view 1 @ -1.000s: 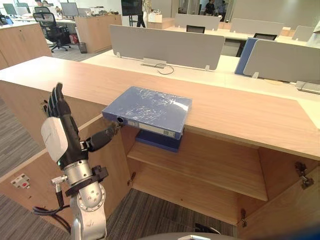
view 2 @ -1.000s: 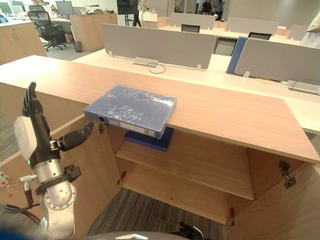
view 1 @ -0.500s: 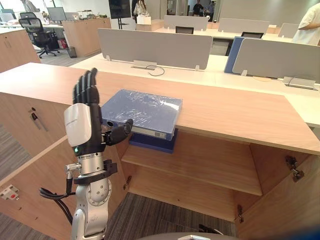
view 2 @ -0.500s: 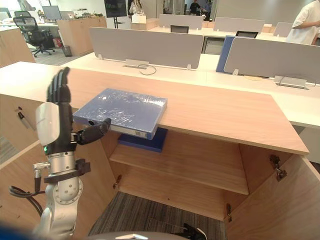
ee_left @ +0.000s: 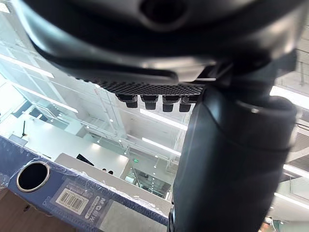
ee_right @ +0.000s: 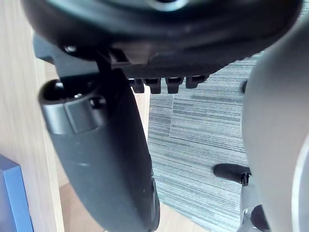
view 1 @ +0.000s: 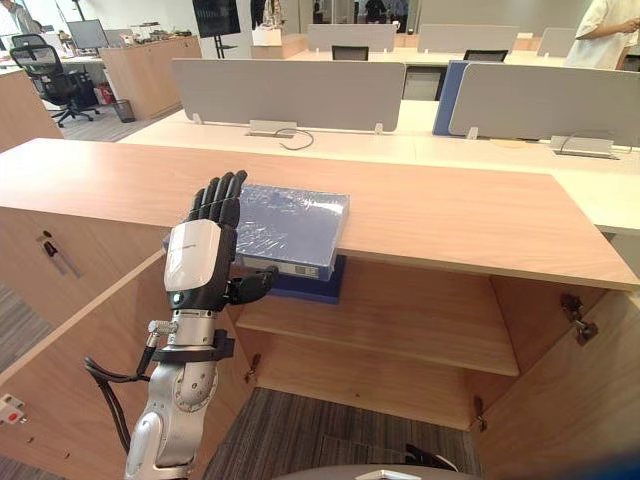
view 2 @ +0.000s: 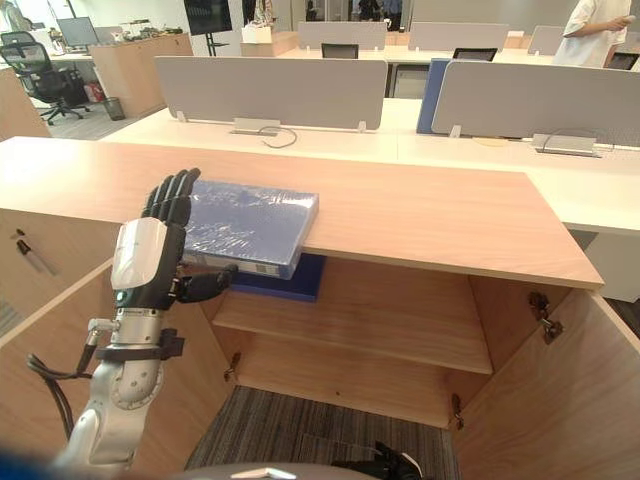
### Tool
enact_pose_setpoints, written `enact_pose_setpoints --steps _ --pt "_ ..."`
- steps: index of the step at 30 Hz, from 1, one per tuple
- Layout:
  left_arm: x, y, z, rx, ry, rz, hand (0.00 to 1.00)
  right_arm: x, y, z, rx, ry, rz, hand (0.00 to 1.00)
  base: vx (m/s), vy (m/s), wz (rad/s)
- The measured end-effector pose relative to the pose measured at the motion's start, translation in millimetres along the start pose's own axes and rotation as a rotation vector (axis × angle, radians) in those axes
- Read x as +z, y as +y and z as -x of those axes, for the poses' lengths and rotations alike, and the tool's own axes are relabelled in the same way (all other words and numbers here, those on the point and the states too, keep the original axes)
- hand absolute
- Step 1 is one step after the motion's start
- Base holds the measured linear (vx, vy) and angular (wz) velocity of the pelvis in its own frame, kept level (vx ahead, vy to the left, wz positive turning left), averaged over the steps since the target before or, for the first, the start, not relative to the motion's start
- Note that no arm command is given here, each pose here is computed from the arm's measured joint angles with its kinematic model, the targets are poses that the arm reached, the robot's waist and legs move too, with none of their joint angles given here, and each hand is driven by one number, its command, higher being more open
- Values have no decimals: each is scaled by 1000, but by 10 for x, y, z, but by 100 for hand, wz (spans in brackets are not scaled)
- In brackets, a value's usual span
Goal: Walk over to the cabinet, pick up the folder, carry it to the office cabinet, place the folder inside the office cabinet, then close the office cabinet door
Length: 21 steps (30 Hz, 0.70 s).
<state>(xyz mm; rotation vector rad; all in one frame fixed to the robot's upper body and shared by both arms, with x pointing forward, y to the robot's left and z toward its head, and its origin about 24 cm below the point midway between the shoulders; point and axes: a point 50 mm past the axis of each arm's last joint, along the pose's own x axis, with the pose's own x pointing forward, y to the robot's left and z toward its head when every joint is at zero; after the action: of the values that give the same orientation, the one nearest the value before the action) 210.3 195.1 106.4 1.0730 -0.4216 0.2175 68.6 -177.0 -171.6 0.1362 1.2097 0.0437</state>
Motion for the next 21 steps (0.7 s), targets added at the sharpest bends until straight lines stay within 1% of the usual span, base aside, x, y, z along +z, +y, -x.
enact_pose_setpoints --steps 10,15,17,21 --pt "-86 -151 36 -91 14 -9 100 15 -38 5 -8 -3 6 100 -14 14 -6" --pt "-278 -346 51 -210 49 -45 100 51 -61 4 -11 -8 22 100 -6 9 -3" --pt "-317 -384 66 -242 55 -58 100 83 -52 -4 -6 -12 38 100 0 0 0" --pt "-356 -424 8 -254 61 -64 100 99 -39 -10 0 -12 53 100 0 0 0"
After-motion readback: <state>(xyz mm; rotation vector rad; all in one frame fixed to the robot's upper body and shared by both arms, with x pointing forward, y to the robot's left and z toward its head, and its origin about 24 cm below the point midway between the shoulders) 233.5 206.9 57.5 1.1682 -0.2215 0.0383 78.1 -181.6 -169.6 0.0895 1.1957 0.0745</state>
